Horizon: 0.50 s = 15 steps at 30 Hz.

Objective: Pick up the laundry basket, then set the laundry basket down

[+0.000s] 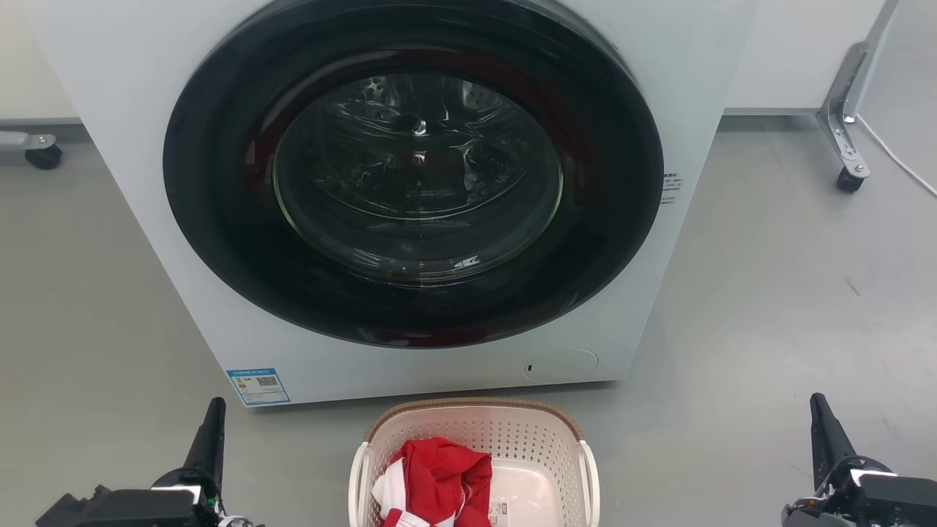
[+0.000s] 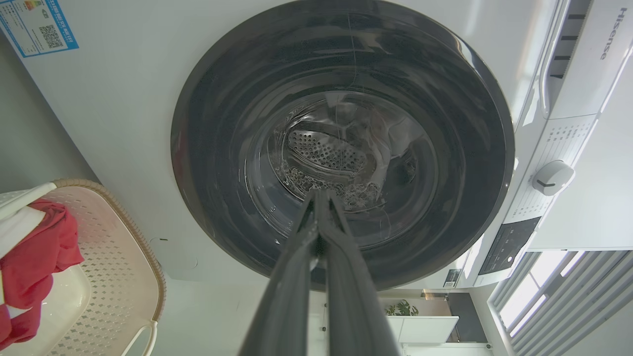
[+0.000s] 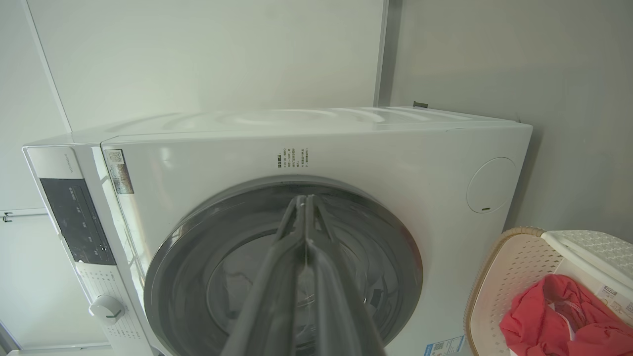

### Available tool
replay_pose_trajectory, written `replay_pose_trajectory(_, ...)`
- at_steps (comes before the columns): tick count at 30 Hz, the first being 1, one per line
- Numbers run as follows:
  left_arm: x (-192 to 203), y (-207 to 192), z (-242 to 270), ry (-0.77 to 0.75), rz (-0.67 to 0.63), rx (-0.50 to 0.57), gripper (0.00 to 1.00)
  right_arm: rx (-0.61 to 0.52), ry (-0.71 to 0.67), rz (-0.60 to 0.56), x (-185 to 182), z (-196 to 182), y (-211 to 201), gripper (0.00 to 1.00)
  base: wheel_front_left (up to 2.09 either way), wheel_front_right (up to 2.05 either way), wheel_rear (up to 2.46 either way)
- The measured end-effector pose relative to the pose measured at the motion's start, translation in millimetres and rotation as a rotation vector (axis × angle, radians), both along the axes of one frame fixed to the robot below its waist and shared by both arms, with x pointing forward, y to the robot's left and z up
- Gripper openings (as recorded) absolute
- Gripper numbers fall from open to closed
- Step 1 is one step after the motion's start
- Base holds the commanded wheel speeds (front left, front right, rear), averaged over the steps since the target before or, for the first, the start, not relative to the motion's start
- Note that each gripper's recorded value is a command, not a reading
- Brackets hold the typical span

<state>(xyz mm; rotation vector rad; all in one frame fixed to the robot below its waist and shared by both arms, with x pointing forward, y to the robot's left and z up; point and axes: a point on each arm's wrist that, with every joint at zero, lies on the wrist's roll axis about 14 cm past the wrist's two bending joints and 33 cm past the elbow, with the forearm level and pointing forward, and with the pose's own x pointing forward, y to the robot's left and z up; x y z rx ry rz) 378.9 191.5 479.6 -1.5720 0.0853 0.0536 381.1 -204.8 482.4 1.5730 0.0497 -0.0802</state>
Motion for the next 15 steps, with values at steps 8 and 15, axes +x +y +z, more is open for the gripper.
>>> replay_pose_trajectory(8,0.0,-0.1,-0.2,0.001,0.0,0.0,0.0,0.0,0.0,0.0,0.0,0.0,0.0,0.0,0.0,0.0,0.0)
replay_pose_trajectory(15,-0.1,-0.1,-0.2,0.001,0.0,0.0,0.0,0.0,0.0,0.0,0.0,0.0,0.0,0.0,0.0,0.0,0.0)
